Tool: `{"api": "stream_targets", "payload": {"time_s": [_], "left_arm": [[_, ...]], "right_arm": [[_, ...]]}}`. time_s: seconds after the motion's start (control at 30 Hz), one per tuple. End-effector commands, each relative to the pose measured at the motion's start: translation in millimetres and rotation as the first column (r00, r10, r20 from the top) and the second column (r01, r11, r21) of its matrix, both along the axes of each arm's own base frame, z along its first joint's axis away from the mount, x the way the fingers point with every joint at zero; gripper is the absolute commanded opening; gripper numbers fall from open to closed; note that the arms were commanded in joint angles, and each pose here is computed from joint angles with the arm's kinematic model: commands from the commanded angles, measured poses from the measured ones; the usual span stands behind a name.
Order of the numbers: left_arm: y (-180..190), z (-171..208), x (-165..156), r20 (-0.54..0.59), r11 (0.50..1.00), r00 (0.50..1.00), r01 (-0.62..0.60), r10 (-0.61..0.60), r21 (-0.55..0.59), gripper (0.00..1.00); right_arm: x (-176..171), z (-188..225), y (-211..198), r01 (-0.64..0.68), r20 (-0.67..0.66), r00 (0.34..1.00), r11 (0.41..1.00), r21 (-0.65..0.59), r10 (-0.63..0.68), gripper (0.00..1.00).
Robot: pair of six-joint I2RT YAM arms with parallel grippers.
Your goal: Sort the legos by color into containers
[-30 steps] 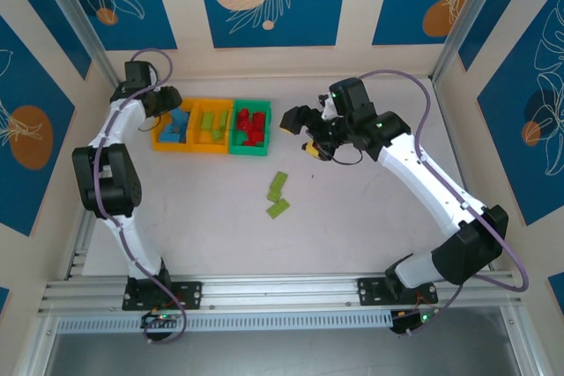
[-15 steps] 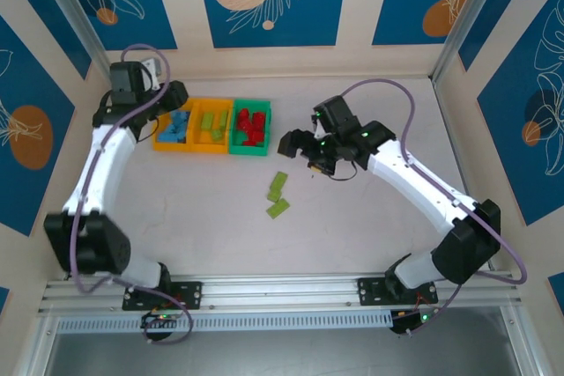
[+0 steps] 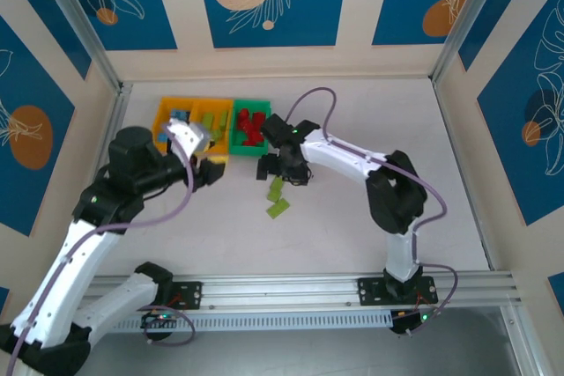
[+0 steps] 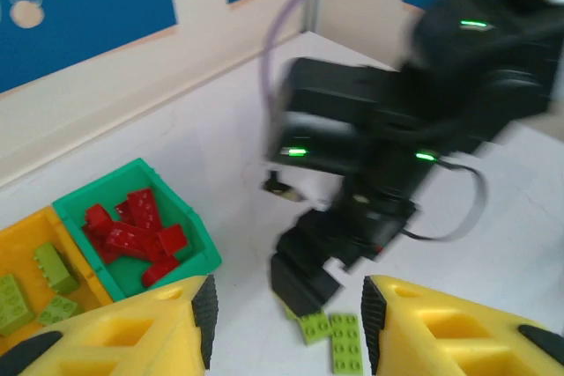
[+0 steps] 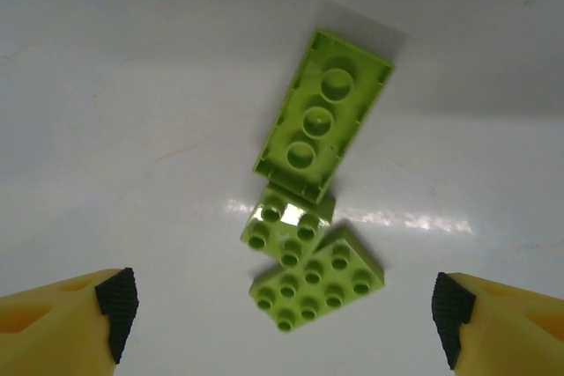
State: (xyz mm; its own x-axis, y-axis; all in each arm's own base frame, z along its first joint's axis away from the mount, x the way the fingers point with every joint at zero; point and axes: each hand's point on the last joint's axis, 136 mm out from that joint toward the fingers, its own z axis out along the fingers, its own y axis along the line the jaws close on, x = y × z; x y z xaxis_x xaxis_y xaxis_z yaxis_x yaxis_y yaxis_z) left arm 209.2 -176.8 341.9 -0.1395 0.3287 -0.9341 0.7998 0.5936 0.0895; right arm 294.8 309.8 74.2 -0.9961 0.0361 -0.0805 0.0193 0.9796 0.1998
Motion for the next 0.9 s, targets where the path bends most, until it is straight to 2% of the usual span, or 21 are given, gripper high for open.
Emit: {"api": "stream_targets", "payload": {"time_s": [0.0,0.2,0.5,0.63,0.67,0.73,0.87], "left_arm": [[3.4,-27.3,-26.7,0.048,0.981,0.99,0.122,-0.131,0.151,0.66],[9.1,-44.4,-36.2,0.02,0.973,0.99,0.133,-0.139,0.188,0.74],[3.9,-49.0,-25.8,0.022,0.972,0.99,0.135,-0.142,0.19,0.88],[5.6,-47.7,-24.8,0.031,0.973,0.991,0.123,-0.131,0.194,1.0],[6.4,-46.6,-24.6,0.038,0.974,0.991,0.117,-0.126,0.193,1.0],[8.0,-45.3,-24.2,0.049,0.976,0.992,0.104,-0.115,0.191,1.0],[11.0,-33.1,-20.9,0.08,0.987,0.994,0.056,-0.069,0.152,1.0]], "right_arm": [[-4.8,-14.4,-1.3,0.003,-0.044,0.999,0.997,-0.078,-0.006,0.86],[-11.4,-38.8,-3.6,0.035,-0.11,0.993,0.991,-0.128,-0.049,0.77],[-15.1,-48.4,-10.4,0.073,-0.126,0.988,0.988,-0.136,-0.09,0.5],[-10.2,-26.7,-11.0,0.106,-0.084,0.99,0.989,-0.101,-0.114,0.44],[-7.7,-17.9,-9.8,0.113,-0.067,0.991,0.991,-0.078,-0.118,0.39],[-3.0,-0.1,-6.4,0.12,-0.032,0.992,0.992,-0.028,-0.12,0.37],[11.3,50.7,7.8,0.077,0.108,0.99,0.994,0.082,-0.086,0.36]]}}
